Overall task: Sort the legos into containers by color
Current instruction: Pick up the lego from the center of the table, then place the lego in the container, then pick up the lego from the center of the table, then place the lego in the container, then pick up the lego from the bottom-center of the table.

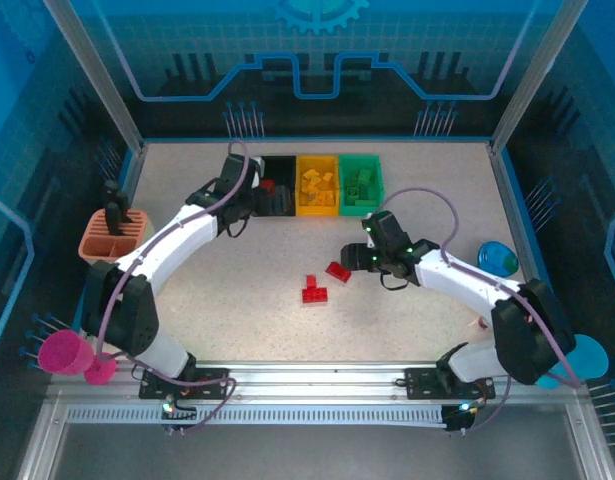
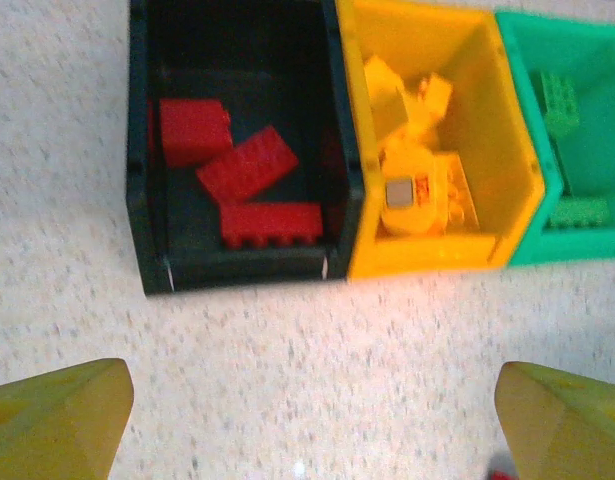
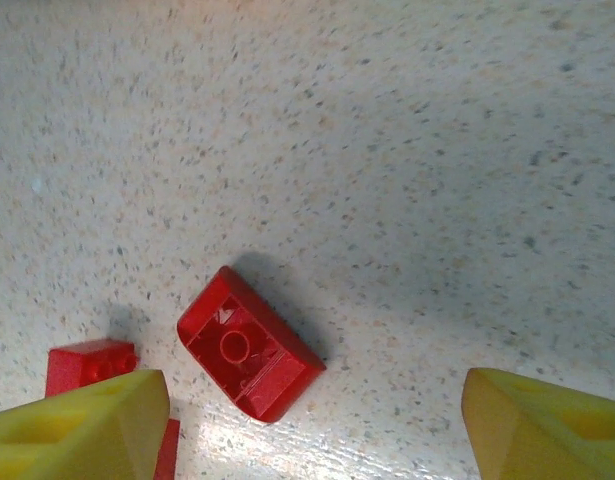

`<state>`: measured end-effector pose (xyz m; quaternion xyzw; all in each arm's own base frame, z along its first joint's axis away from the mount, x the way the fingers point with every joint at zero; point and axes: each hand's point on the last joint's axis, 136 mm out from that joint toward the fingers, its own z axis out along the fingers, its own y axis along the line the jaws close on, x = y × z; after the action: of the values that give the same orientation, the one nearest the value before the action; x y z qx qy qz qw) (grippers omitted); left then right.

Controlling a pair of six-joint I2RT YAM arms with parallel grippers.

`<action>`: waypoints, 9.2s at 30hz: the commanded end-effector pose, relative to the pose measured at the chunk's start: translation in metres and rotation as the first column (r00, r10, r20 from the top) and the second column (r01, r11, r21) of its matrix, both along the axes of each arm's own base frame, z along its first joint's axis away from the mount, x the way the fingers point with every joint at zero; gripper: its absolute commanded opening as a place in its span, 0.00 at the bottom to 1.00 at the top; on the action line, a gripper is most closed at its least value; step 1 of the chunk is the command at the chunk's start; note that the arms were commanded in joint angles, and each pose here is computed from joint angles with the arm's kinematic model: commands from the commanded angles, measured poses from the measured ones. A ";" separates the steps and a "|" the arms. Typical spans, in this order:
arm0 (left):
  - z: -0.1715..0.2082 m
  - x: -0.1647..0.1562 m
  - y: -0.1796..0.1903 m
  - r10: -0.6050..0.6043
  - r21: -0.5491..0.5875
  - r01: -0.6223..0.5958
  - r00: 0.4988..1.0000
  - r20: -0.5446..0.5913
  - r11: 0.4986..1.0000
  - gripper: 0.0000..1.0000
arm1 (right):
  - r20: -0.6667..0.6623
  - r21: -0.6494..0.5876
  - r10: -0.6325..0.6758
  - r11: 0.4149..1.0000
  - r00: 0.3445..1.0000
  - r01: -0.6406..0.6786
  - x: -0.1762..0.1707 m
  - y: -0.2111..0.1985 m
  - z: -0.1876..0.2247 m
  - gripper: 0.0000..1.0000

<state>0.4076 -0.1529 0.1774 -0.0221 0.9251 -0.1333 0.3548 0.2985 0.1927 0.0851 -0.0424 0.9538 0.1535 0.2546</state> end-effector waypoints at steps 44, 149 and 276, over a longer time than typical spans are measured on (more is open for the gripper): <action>-0.039 -0.104 0.013 0.013 -0.099 -0.020 0.997 -0.072 0.995 0.91 | -0.028 -0.201 0.287 0.936 0.957 -0.287 0.038 0.109 0.018 0.31; -0.131 -0.121 -0.128 -0.208 0.135 0.266 0.918 -0.339 0.954 0.31 | 0.112 0.157 -0.134 0.981 0.985 0.116 0.034 -0.008 0.020 0.65; 0.024 -0.118 0.070 0.210 -0.276 -0.170 0.970 0.122 0.946 0.89 | 0.022 -0.143 0.178 0.974 0.984 -0.173 0.036 0.177 0.021 0.51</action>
<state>0.3012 -0.0804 0.2061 -0.1541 0.8594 -0.2119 0.4390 0.3037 0.3550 0.0849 -0.1167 0.9649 0.0746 0.2231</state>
